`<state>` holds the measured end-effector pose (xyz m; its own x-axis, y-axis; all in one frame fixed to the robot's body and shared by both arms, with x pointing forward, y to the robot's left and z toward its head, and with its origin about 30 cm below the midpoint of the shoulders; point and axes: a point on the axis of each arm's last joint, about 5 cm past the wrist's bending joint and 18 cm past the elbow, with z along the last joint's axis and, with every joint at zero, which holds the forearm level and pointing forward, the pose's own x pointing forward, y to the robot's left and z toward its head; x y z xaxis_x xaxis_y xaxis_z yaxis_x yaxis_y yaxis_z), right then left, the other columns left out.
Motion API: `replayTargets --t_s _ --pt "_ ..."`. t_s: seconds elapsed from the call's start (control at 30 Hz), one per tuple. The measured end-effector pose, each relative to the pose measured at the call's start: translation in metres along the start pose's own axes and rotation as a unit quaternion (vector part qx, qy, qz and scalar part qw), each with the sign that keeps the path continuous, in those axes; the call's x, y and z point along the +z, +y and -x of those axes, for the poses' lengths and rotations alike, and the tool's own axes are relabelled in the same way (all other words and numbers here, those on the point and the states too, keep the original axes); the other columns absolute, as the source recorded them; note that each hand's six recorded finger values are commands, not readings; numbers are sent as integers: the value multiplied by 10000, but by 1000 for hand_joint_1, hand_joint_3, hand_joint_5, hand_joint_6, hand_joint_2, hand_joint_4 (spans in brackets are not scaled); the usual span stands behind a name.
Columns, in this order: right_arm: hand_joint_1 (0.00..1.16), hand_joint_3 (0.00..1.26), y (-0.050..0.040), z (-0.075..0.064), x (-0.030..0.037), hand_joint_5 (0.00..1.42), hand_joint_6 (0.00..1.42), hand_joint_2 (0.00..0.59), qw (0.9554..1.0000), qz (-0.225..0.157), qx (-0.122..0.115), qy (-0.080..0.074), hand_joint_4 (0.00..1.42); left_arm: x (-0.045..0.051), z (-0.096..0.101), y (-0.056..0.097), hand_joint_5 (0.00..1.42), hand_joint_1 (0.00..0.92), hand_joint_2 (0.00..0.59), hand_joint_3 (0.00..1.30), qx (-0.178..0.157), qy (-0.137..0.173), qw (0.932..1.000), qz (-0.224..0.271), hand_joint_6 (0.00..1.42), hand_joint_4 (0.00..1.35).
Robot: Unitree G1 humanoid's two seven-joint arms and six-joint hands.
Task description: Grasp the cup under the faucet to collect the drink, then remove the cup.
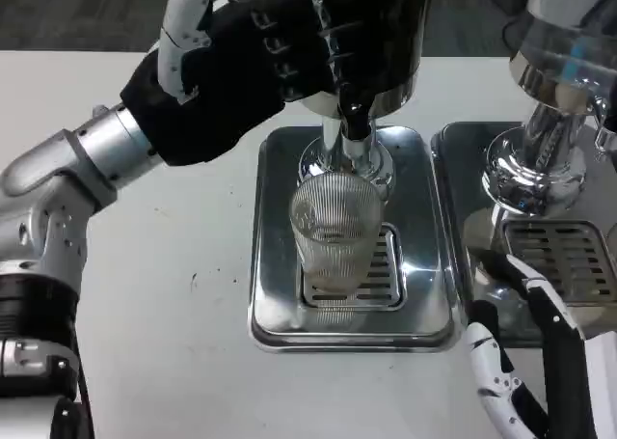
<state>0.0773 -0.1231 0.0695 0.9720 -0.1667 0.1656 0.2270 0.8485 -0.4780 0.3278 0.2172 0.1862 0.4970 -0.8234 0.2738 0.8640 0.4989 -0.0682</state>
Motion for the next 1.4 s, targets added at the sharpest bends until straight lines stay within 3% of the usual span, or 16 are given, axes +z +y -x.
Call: replayTargets --t_s 0.43,0.7,1.0,1.4 --pt "314 295 -1 1 0 210 128 430 10000 -6 -4 5 270 -143 -9 -1 127 0 94 251 258 166 9995 -117 143 110" --pt "314 295 -1 5 -1 210 128 430 10000 -10 -3 17 270 -219 -64 -34 119 0 92 250 137 301 9991 -262 141 110" --pt "314 295 -13 66 -11 210 128 430 9998 -60 -1 176 277 -205 -105 -57 113 0 89 250 -31 347 9972 -663 139 102" --pt "315 295 -32 79 2 210 128 430 9999 -55 2 163 280 -181 -139 -105 106 0 87 250 -230 437 9880 -1466 127 99"
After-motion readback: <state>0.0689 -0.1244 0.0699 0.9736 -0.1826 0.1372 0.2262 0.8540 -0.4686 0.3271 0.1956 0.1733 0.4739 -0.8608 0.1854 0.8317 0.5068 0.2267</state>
